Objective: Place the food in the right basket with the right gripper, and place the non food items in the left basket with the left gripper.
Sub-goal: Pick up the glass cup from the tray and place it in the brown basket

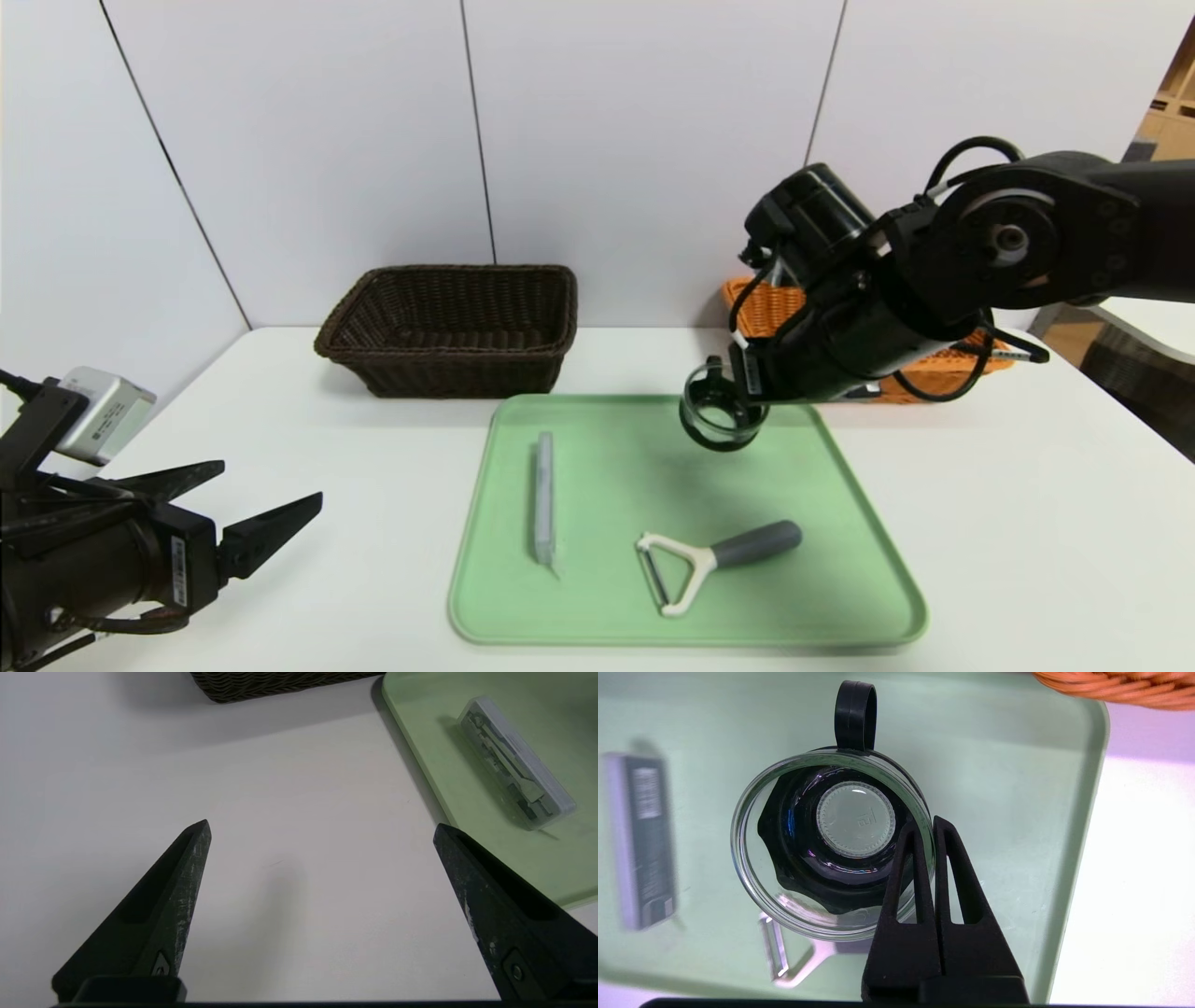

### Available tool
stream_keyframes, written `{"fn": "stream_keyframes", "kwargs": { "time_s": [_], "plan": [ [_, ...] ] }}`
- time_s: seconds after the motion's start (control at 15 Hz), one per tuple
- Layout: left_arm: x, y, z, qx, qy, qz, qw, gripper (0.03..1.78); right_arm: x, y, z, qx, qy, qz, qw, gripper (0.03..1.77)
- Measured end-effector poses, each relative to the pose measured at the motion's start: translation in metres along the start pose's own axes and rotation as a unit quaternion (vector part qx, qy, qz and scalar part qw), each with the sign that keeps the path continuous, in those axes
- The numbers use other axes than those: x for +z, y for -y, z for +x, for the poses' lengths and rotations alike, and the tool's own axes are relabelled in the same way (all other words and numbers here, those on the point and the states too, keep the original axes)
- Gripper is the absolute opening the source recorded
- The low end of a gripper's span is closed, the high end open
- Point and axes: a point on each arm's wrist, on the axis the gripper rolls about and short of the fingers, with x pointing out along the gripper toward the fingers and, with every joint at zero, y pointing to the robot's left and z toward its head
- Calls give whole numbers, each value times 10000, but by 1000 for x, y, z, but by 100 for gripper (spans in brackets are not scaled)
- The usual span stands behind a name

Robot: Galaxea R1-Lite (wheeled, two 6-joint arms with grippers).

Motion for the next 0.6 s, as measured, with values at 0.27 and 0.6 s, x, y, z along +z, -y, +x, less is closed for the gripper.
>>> {"fn": "stream_keyframes", "kwargs": {
  "time_s": [0.27,0.6],
  "plan": [
    [1,0,0,-12,12,2,10000,169,3,-16,-47,433,594,-374,9966,6],
    [1,0,0,-20,17,4,10000,169,22,-23,-86,811,1653,-782,9798,6]
  ]
}}
